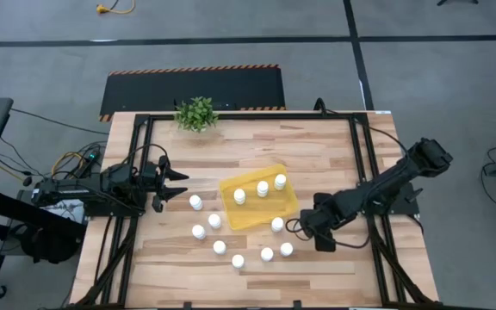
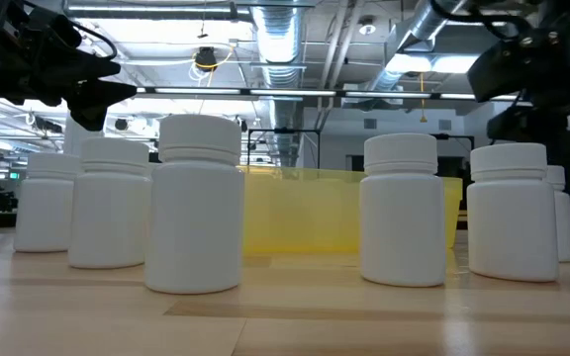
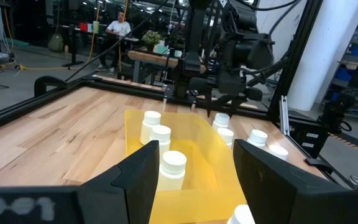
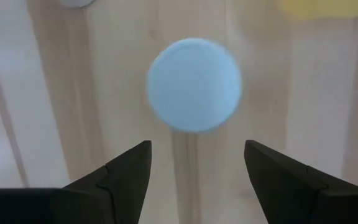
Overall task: Pick and place pill bottles into a basket
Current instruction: Put the white pill bottle into the yellow bin
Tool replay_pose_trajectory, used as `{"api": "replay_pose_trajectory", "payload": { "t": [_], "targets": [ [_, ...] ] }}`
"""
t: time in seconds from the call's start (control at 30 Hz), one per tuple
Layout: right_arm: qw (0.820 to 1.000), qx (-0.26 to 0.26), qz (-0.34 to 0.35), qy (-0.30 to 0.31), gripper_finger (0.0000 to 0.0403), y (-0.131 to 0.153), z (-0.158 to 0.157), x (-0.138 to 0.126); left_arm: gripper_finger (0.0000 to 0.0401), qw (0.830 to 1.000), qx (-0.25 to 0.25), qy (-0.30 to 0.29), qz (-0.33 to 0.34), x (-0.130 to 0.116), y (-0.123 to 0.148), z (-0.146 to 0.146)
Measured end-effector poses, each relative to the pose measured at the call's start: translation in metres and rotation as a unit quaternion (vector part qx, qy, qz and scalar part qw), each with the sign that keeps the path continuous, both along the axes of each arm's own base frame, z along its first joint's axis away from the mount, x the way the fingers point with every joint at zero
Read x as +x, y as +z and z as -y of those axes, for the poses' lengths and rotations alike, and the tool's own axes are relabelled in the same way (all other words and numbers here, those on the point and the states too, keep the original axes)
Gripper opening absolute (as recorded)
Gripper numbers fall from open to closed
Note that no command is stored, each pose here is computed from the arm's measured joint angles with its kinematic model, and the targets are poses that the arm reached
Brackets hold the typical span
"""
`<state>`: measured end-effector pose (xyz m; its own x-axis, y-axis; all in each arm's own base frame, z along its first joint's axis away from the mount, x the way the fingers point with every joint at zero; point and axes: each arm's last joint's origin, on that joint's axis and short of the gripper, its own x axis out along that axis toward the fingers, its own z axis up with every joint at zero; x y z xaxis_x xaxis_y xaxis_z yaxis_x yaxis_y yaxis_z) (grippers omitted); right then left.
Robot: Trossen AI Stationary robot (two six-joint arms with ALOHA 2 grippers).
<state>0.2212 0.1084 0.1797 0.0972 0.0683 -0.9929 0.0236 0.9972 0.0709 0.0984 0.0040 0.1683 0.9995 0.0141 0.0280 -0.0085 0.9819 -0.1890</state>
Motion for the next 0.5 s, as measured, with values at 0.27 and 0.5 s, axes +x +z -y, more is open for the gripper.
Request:
{"api": "replay_pose_trajectory", "payload": {
  "t": [0.27,0.5],
  "targets": [
    [1.0,0.003,0.011,0.01,0.0251,0.0003,0.0101,0.0069,0.0194,1.0,0.0,0.0,0.0,0.0,0.0,0.0],
    [0.999,0.021,0.026,0.036,0.0251,0.0009,0.0082,0.0103,0.0194,1.0,0.0,0.0,0.0,0.0,0.0,0.0]
  ]
}}
